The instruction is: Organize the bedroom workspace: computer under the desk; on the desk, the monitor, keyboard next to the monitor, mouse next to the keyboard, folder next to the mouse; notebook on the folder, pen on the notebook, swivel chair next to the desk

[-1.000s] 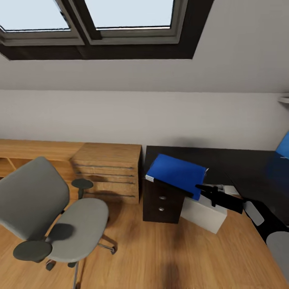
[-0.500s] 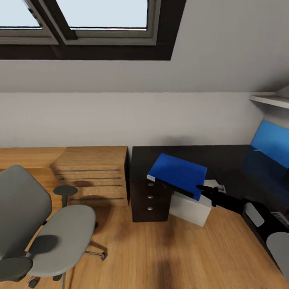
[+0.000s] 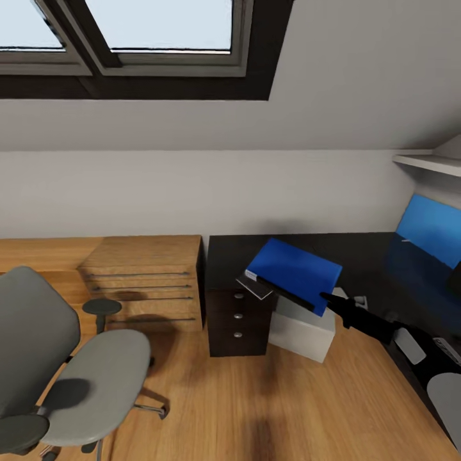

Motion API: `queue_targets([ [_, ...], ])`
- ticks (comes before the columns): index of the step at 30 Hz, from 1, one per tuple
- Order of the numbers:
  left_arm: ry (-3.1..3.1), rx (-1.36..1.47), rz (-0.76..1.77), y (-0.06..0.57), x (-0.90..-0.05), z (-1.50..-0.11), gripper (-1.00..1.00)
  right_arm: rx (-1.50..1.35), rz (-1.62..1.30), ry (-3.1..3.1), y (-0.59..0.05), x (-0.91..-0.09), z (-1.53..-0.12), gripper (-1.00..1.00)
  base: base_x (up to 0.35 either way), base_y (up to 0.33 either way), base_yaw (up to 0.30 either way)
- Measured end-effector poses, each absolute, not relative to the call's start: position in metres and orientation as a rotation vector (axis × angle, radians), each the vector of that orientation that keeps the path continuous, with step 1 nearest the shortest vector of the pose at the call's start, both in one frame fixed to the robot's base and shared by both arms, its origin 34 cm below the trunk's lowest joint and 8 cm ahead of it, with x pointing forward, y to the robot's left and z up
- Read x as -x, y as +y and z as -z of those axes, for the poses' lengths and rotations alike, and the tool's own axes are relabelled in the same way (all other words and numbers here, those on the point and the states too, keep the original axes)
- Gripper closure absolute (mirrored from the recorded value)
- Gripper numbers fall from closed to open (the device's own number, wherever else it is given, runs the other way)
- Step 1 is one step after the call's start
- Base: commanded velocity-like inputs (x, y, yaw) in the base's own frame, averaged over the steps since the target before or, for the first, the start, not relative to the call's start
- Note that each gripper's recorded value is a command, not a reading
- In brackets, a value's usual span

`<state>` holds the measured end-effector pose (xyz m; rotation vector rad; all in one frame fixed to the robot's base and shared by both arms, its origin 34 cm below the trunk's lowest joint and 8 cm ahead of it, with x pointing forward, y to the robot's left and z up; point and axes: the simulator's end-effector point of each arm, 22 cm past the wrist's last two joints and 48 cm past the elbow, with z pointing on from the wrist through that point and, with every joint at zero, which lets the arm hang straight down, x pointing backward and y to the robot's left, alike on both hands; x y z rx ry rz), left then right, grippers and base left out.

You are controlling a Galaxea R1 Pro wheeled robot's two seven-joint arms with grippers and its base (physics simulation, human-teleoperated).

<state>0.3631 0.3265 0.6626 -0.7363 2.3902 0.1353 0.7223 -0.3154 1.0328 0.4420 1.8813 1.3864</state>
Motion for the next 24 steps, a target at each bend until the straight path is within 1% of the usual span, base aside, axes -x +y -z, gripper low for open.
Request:
queue_targets([
  [10,2.383,0.735,-0.132,0.326,-0.365,-0.664,-1.00,-0.479,-1.297,1.797,-0.339,-0.729,-1.031,1.00,0.000,0.000,0.055],
  [16,2.379,0.735,-0.131,0.327,-0.367,-0.665,-1.00,-0.501,-1.286,1.788,-0.344,-0.727,-1.025,1.00,0.000,0.000,0.068],
  [24,2.378,0.734,-0.130,0.326,-0.367,-0.666,-1.00,-0.522,-1.281,1.795,-0.344,-0.725,-1.018,1.00,0.000,0.000,0.013],
])
